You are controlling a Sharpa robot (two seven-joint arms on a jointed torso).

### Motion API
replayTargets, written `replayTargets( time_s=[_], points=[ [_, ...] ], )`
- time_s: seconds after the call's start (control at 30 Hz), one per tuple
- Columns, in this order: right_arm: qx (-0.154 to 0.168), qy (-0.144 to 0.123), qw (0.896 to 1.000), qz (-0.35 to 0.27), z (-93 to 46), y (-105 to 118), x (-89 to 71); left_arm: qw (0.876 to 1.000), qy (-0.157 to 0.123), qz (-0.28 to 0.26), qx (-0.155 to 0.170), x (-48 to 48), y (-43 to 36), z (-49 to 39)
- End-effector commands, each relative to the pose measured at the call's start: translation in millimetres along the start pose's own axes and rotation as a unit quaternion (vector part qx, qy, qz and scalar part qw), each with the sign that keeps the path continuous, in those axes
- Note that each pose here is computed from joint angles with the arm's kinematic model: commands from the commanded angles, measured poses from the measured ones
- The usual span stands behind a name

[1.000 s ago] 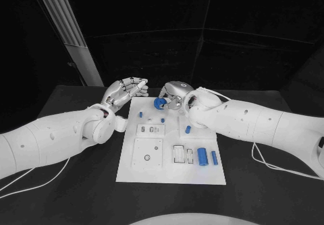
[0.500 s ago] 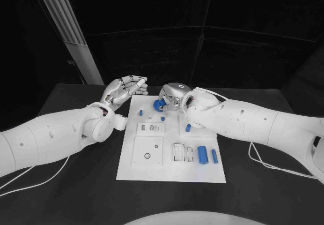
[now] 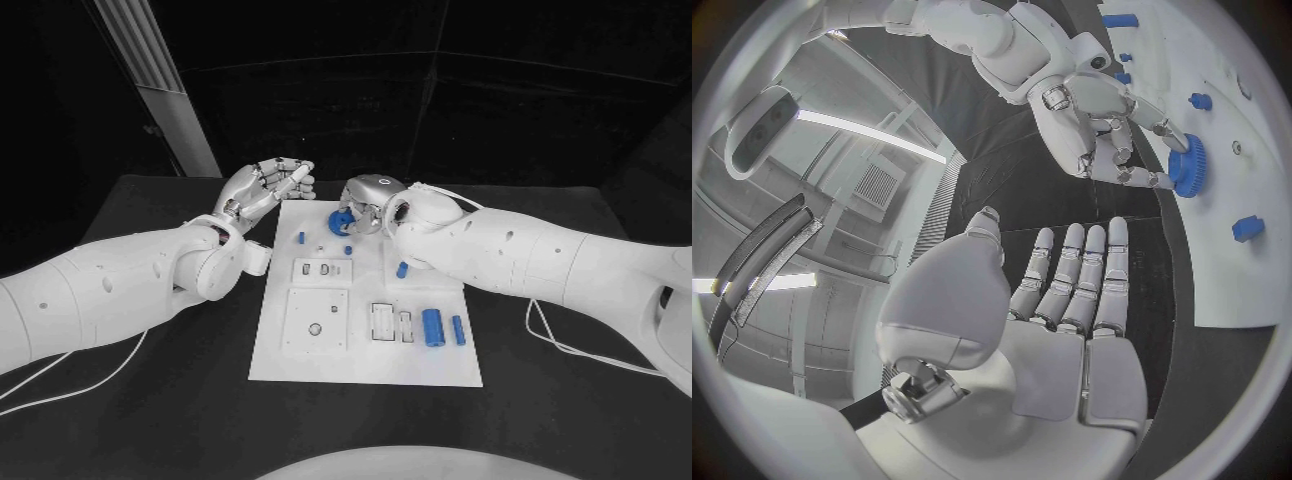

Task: Assemble the parts on the task board

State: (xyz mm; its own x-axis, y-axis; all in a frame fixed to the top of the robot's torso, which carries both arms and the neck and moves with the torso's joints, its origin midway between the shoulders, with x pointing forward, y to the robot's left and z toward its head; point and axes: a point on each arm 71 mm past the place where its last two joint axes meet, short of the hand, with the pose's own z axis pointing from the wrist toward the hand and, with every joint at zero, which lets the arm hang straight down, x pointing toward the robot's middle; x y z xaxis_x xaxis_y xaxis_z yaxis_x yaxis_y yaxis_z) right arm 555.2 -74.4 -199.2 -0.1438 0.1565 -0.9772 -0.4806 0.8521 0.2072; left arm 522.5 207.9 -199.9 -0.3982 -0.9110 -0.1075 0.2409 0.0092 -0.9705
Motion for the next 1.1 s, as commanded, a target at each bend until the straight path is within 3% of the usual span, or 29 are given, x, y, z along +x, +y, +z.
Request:
replayTargets(
  time_s=[0.03, 0.73, 1.1],
  points=[
    [0.006, 0.015, 1.0, -0.012, 0.8, -1.2, 1.6, 0.997, 0.003, 0.0, 0.076, 1.0, -11.8, -0.4],
    [0.01, 0.03, 0.999, -0.016, 1.6, -1.3, 4.1, 0.997, 0.003, 0.0, 0.075, 0.3, -11.5, -0.4],
    [0.001, 0.007, 1.0, -0.009, -2.4, -1.2, 1.3, 0.997, 0.004, -0.001, 0.074, 1.0, -11.2, 0.3]
  ],
)
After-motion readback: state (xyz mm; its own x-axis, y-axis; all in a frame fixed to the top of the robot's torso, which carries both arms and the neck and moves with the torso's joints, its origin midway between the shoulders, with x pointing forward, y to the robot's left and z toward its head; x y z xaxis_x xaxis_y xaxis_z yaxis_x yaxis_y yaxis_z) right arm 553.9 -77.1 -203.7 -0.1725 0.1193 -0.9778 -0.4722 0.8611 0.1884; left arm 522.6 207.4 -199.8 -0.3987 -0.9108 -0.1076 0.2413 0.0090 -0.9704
